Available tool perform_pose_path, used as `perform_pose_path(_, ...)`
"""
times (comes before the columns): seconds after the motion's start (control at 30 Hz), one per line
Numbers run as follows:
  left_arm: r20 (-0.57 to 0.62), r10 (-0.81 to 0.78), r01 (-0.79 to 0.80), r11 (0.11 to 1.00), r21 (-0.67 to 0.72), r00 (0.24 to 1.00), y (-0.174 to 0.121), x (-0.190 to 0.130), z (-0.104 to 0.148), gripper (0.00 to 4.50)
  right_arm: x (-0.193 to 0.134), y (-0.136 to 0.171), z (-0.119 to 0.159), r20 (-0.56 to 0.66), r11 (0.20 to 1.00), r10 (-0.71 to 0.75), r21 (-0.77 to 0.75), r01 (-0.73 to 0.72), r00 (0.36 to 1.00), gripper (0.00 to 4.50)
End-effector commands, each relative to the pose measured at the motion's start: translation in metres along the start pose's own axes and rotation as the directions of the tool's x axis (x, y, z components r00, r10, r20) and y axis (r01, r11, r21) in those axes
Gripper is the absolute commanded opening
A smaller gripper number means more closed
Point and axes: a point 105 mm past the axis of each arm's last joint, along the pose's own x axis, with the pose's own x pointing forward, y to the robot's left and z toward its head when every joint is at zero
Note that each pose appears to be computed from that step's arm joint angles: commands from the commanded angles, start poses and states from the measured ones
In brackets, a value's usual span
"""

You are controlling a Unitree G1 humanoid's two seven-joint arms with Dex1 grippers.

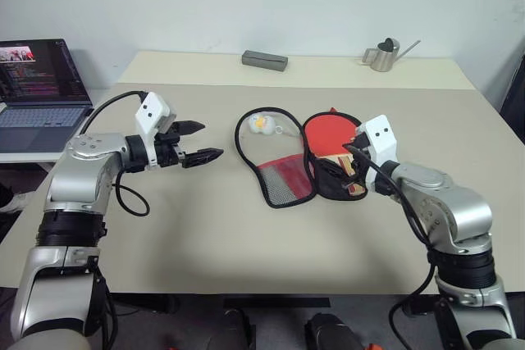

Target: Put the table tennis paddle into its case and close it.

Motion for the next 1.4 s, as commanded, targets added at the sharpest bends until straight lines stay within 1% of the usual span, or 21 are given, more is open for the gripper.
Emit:
perform_pose_path(0.03, -0.007, 0.083, -0.083, 0.996, 0.034, 0.997, 0.019, -0.006, 0.005, 4.5, -0.012, -0.004, 0.027, 0.08, 0.996, 0.076, -0.06, -0.071, 0.994, 4.42)
perform_pose_path(0.17, -0.024, 0.093, -0.093, 0.996, 0.001, 0.995, 0.024, -0.003, -0.002, 4.5, -0.02, -0.01, 0.039, 0.105, 0.991, 0.108, -0.088, -0.099, 0.989, 4.42)
perform_pose_path(0.27, -0.029, 0.098, -0.099, 0.994, -0.039, 0.995, 0.027, 0.002, -0.007, 3.89, -0.026, -0.007, 0.046, 0.124, 0.984, 0.16, -0.102, -0.148, 0.979, 4.5)
perform_pose_path(0.43, -0.115, 0.185, -0.191, 0.981, -0.044, 0.976, 0.036, 0.02, -0.028, 2.13, -0.037, 0.002, 0.054, 0.15, 0.964, 0.25, -0.132, -0.232, 0.956, 4.5)
perform_pose_path(0.6, -0.169, 0.271, -0.285, 0.956, -0.064, 0.948, 0.041, 0.045, -0.044, 0.25, -0.042, -0.004, 0.056, 0.164, 0.96, 0.25, -0.168, -0.223, 0.954, 4.5)
perform_pose_path(0.63, -0.185, 0.296, -0.311, 0.948, -0.06, 0.937, 0.043, 0.049, -0.048, 0.04, -0.043, -0.005, 0.057, 0.163, 0.958, 0.251, -0.18, -0.221, 0.954, 4.5)
perform_pose_path(0.7, -0.201, 0.329, -0.347, 0.936, -0.06, 0.923, 0.045, 0.055, -0.051, 0.04, -0.045, -0.006, 0.057, 0.161, 0.956, 0.249, -0.197, -0.216, 0.955, 4.5)
perform_pose_path(0.8, -0.208, 0.299, -0.323, 0.942, -0.093, 0.931, 0.037, 0.069, -0.054, 0.04, -0.048, -0.006, 0.056, 0.157, 0.955, 0.246, -0.208, -0.212, 0.956, 4.5)
perform_pose_path(0.93, -0.196, 0.289, -0.313, 0.944, -0.104, 0.937, 0.032, 0.079, -0.052, 0.04, -0.05, -0.005, 0.053, 0.154, 0.956, 0.242, -0.207, -0.208, 0.958, 4.5)
perform_pose_path(1.07, -0.157, 0.295, -0.32, 0.933, -0.166, 0.942, 0.029, 0.088, -0.047, 0.04, -0.052, -0.004, 0.051, 0.151, 0.957, 0.239, -0.202, -0.206, 0.959, 4.5)
perform_pose_path(1.23, -0.102, 0.268, -0.284, 0.94, -0.192, 0.958, 0.021, 0.101, -0.037, 0.04, -0.054, -0.005, 0.049, 0.149, 0.959, 0.225, -0.21, -0.192, 0.963, 4.5)
perform_pose_path(1.4, -0.08, 0.235, -0.247, 0.944, -0.218, 0.969, 0.011, 0.113, -0.034, 0.04, -0.058, -0.009, 0.048, 0.139, 0.957, 0.213, -0.229, -0.178, 0.967, 4.5)
